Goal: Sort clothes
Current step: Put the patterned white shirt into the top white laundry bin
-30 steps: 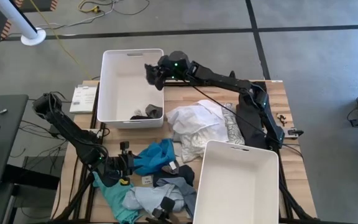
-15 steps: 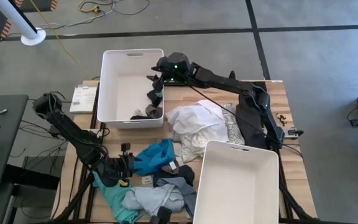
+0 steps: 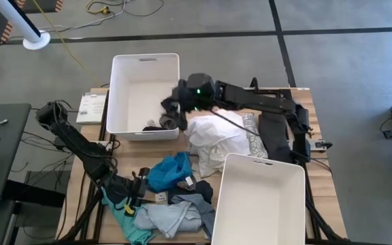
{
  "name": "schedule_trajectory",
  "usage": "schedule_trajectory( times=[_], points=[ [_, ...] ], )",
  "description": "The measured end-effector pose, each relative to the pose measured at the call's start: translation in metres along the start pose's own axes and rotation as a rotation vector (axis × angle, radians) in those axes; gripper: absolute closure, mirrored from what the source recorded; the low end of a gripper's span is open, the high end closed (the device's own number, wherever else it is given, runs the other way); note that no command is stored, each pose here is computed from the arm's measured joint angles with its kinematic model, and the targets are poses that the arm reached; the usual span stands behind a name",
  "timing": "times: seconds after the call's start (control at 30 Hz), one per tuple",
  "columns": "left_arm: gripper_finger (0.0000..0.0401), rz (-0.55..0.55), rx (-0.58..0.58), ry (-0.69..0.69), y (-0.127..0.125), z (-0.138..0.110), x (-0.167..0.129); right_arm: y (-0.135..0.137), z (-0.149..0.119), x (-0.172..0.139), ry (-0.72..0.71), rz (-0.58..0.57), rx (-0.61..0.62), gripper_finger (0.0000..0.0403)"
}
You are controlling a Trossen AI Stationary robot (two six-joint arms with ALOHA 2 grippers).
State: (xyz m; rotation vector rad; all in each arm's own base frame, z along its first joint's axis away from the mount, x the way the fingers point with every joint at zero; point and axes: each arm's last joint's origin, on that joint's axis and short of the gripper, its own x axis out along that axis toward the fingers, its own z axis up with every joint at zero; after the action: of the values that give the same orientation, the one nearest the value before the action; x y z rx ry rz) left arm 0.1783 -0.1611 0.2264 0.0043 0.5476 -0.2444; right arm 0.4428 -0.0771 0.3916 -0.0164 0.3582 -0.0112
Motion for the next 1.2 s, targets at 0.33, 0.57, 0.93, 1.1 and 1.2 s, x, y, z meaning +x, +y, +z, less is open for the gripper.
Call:
schedule_trajectory(
  times=[0.33, 0.57, 0.93, 1.1, 1.2],
  points=[
    [0.0183, -0.124, 0.0, 0.002, -0.018, -0.005, 0.015, 0.085, -0.012, -0.016, 0.243, 0.188, -0.089, 0.0143],
    [0.0155, -0.211, -0.022, -0.017, -0.034, -0.012, 0.034, 0.134, -0.029, -0.025, 0.417, 0.236, -0.155, 0.0143],
    [0.0119, -0.189, -0.002, 0.053, -0.048, -0.016, 0.056, 0.207, -0.041, -0.045, 0.495, 0.295, -0.231, 0.0143],
    [0.0115, -0.143, 0.044, 0.142, -0.053, -0.021, 0.07, 0.234, -0.045, -0.055, 0.492, 0.287, -0.239, 0.0143],
    [0.0115, -0.118, 0.07, 0.196, -0.056, -0.024, 0.078, 0.247, -0.046, -0.061, 0.487, 0.265, -0.237, 0.0143]
  ],
)
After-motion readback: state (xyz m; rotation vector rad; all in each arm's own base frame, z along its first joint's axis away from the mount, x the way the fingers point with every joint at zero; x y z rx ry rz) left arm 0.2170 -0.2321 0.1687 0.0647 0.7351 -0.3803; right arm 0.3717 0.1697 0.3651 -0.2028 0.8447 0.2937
